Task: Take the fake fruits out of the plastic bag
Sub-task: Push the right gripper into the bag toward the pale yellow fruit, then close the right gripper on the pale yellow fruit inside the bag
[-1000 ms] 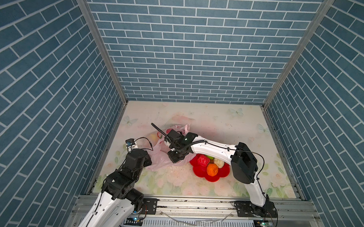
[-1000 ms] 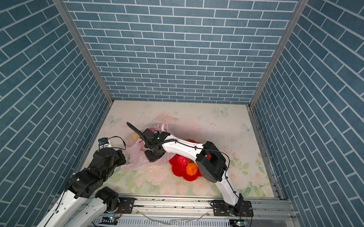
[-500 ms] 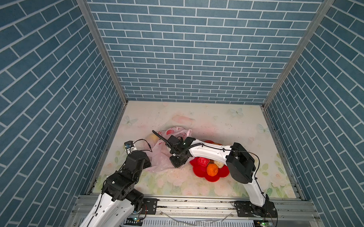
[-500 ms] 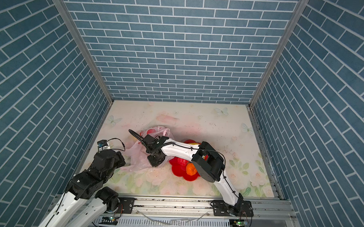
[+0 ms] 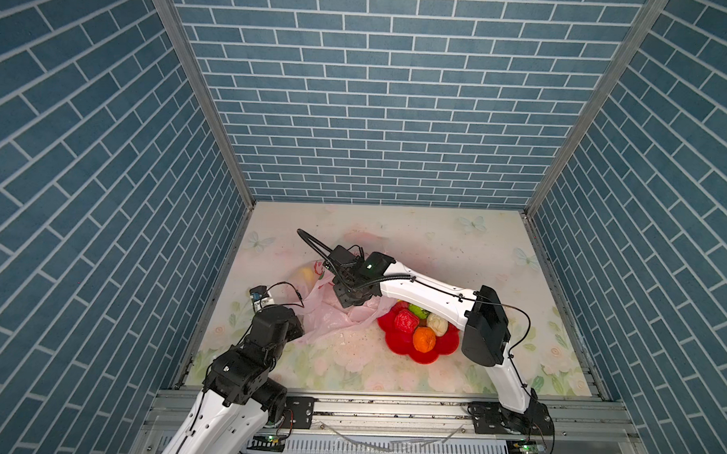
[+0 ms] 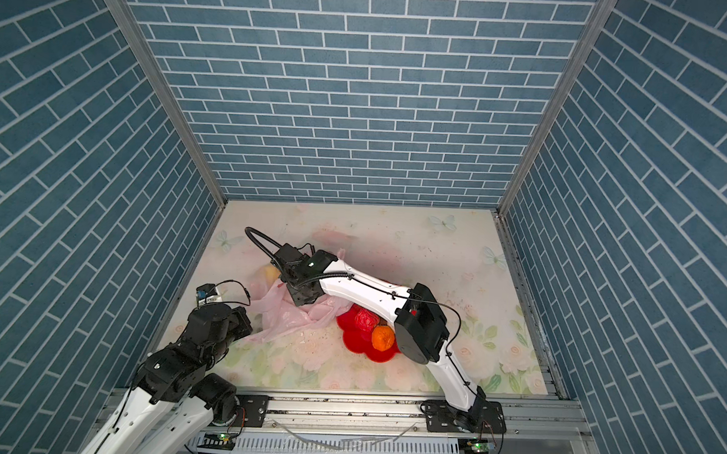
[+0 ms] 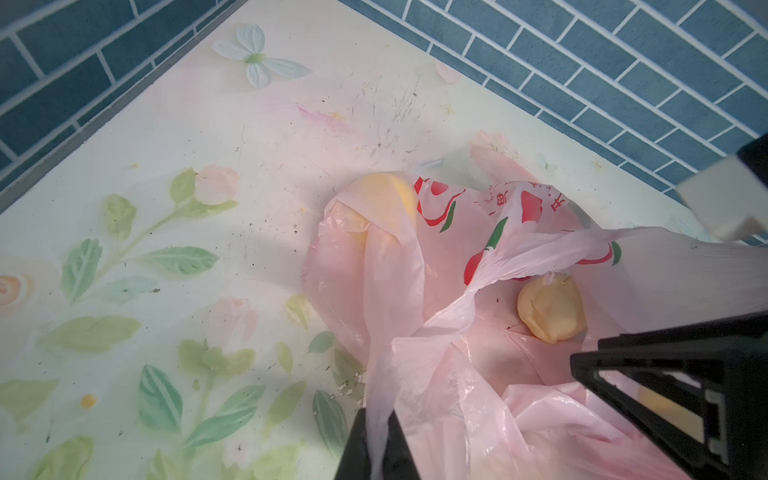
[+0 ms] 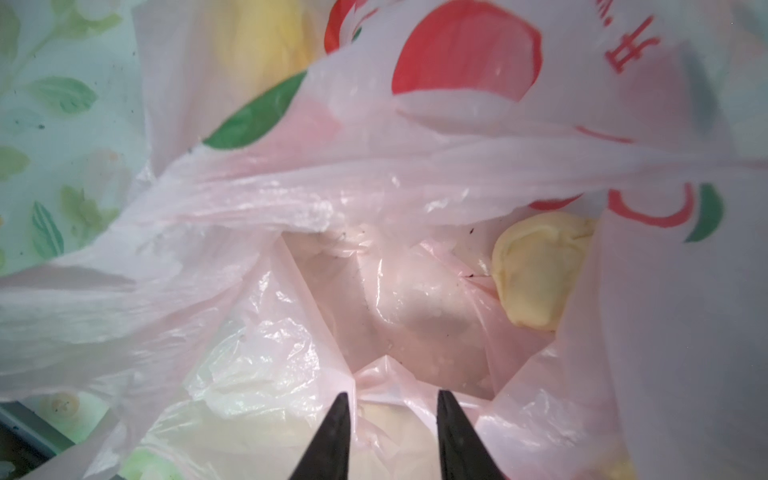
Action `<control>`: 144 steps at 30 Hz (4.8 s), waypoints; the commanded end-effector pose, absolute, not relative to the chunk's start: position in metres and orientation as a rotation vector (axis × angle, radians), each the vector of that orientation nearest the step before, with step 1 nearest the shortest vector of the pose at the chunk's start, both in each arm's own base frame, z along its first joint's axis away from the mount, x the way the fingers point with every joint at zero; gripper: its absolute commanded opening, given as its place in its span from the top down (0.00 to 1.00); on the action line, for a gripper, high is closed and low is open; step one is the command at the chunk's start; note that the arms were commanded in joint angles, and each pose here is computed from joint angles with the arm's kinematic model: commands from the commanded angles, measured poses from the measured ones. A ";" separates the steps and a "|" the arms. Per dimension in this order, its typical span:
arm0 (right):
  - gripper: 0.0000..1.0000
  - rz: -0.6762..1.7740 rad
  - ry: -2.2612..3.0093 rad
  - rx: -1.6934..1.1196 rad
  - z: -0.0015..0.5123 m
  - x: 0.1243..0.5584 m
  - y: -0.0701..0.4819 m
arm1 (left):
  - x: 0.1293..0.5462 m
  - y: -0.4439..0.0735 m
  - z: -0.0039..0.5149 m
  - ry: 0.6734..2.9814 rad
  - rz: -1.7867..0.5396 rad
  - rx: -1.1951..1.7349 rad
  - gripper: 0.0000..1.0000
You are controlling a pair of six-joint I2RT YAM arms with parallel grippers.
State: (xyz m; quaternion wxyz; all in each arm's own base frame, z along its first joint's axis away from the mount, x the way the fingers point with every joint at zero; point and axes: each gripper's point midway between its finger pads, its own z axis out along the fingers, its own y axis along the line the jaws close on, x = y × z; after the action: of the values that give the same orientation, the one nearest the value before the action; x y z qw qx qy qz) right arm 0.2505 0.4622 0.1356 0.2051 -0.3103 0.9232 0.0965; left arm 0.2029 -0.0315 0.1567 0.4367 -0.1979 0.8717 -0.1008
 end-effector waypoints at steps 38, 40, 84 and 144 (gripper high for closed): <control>0.44 0.056 2.673 -0.665 0.091 0.307 0.439 | 0.212 -0.052 0.153 2.161 -0.383 -0.457 0.91; 0.45 0.081 2.677 -0.668 0.091 0.306 0.443 | 0.212 -0.053 0.152 2.163 -0.386 -0.455 0.91; 0.38 -0.184 2.732 -0.488 0.068 0.308 0.398 | 0.214 -0.058 0.145 2.181 -0.399 -0.444 0.91; 0.39 0.055 2.572 0.116 0.042 0.406 0.378 | 0.204 -0.059 0.128 2.223 -0.417 -0.448 0.91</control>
State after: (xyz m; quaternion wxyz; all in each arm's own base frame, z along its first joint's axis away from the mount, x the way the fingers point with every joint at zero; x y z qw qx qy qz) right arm 0.4047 0.3891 0.0498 0.2810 0.0187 0.9590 0.0320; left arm 0.2045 -0.0602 0.1343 0.4093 -0.1794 0.8779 -0.1722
